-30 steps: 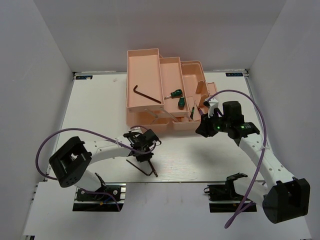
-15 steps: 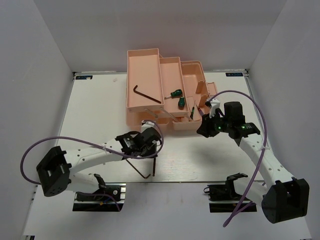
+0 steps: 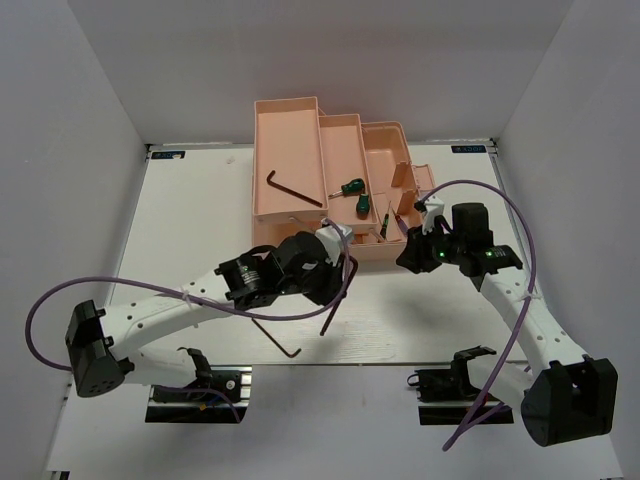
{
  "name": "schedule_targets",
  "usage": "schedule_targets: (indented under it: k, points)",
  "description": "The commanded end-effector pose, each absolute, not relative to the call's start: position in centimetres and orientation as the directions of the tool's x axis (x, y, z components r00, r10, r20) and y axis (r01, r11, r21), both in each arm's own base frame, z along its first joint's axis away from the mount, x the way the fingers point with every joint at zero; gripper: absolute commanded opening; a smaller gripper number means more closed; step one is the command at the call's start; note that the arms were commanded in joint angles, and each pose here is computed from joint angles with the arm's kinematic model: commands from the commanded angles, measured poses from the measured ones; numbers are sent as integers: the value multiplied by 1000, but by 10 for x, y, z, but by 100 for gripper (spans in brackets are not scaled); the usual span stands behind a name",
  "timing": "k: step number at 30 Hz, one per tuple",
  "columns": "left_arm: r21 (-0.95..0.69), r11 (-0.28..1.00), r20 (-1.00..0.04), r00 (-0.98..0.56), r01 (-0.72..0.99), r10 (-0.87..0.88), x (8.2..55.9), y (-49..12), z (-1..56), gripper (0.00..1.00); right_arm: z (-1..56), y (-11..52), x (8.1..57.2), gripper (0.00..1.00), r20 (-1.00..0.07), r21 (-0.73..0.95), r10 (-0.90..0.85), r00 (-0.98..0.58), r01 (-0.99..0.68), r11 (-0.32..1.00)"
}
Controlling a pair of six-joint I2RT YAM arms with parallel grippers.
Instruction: Sort the tools into containers
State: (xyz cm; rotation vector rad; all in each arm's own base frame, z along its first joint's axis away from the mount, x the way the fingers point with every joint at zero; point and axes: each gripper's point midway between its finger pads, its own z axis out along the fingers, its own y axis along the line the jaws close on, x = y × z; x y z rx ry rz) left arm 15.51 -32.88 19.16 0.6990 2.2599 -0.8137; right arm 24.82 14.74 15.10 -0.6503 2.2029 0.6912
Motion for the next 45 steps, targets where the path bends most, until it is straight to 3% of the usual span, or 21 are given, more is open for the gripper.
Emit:
schedule_targets:
  k: [1, 7, 15, 24, 31, 32, 33, 36, 37, 40, 45]
  points:
    - [-315, 581, -824, -520, 750, 225, 158, -333, 260, 0, 158, 148, 252, 38, -782, 268, -224, -582, -638, 722]
    - [-160, 804, -917, -388, 573, 94, 220, -293, 335, 0, 156, 149, 251, 38, -778, 281, -220, -588, -640, 715]
    - [-14, 933, -964, -253, 361, 84, 297, -268, 401, 0, 152, 151, 249, 37, -776, 289, -230, -587, -656, 697]
    - [70, 993, -956, -279, 99, 95, 390, -215, 371, 0, 158, 150, 249, 37, -792, 270, -228, -566, -660, 701]
    - [77, 989, -927, -357, 123, 117, 430, -212, 329, 0, 157, 150, 248, 37, -790, 274, -230, -568, -663, 696]
    - [79, 986, -917, -377, 145, 129, 433, -219, 318, 0, 156, 150, 246, 40, -788, 277, -231, -570, -664, 694]
    - [71, 988, -914, -388, 137, 120, 438, -215, 313, 1, 157, 151, 246, 43, -790, 276, -236, -566, -672, 688]
    - [52, 988, -908, -406, 143, 106, 444, -212, 307, 24, 154, 151, 245, 44, -782, 284, -240, -575, -672, 684]
    - [52, 987, -903, -415, 153, 112, 443, -214, 299, 37, 154, 152, 244, 46, -783, 284, -243, -573, -676, 680]
    - [40, 987, -889, -444, 157, 107, 445, -209, 283, 52, 154, 152, 244, 46, -782, 284, -245, -573, -678, 678]
    - [13, 984, -889, -449, 176, 92, 439, -200, 278, 63, 152, 152, 244, 46, -778, 286, -247, -578, -676, 679]
